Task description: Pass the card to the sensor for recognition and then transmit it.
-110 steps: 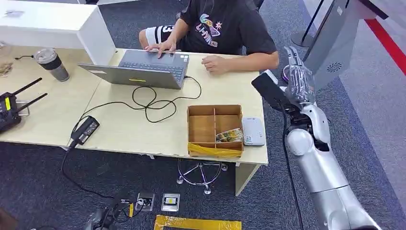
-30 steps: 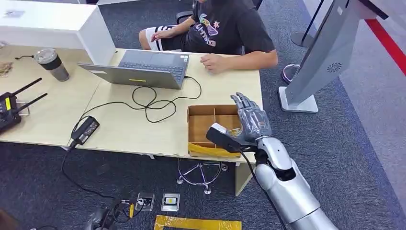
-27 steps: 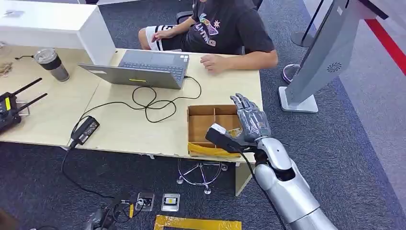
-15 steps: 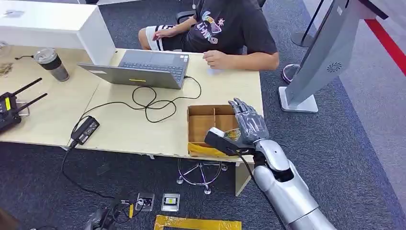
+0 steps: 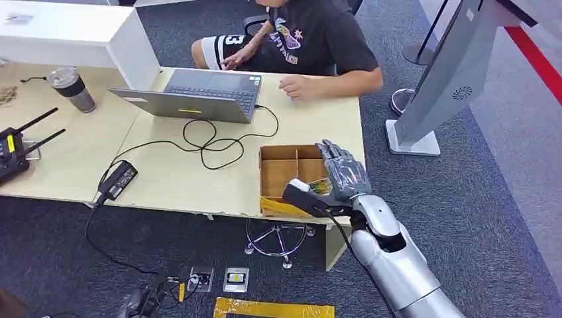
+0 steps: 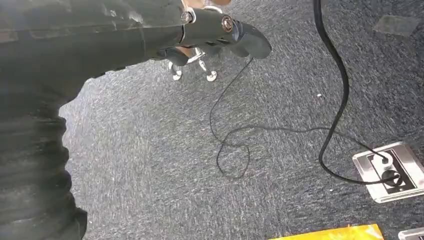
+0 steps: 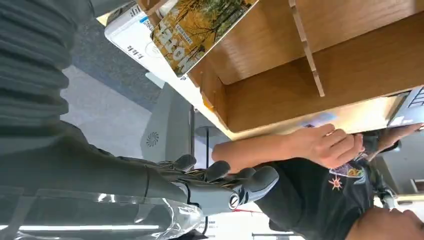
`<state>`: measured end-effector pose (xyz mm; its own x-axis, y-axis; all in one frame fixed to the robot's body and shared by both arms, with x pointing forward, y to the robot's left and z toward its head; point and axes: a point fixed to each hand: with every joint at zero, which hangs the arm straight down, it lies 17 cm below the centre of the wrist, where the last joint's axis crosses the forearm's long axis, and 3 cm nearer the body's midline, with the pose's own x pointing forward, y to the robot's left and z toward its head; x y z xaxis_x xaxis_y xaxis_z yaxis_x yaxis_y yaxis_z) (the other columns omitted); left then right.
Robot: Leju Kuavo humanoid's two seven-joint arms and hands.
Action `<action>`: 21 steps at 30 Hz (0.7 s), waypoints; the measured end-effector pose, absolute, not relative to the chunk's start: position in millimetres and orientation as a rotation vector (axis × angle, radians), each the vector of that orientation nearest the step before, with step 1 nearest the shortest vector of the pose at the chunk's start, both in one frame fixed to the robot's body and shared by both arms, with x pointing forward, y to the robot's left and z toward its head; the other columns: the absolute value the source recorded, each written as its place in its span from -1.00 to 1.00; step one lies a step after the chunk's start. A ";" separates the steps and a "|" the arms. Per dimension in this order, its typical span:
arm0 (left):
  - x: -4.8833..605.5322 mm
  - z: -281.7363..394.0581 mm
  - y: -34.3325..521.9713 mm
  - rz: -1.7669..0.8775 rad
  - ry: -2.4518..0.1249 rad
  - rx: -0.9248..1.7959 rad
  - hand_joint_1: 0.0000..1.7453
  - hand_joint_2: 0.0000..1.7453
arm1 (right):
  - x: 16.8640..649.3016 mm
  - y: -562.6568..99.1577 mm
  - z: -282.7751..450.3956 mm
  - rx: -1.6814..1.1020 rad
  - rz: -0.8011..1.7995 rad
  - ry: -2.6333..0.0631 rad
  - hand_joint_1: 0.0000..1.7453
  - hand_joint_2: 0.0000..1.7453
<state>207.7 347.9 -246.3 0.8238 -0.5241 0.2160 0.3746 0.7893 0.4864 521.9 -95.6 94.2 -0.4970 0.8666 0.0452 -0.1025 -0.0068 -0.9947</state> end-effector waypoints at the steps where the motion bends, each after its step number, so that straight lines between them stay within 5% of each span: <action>1: 207.7 -246.3 347.9 -0.495 -0.353 0.444 -1.00 1.00 | 521.8 -95.4 93.9 -0.823 1.612 -1.506 -0.96 1.00; 21: 208.3 -246.2 347.8 -0.500 -0.354 0.444 -1.00 1.00 | 521.5 -100.1 84.4 -0.829 1.630 -1.473 -0.86 1.00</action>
<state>208.3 347.8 -246.2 0.8213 -0.5283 0.2155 0.3783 0.7869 0.4875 521.5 -100.1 84.4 -0.4894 0.8715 0.0299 -0.1174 -0.0319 -0.9926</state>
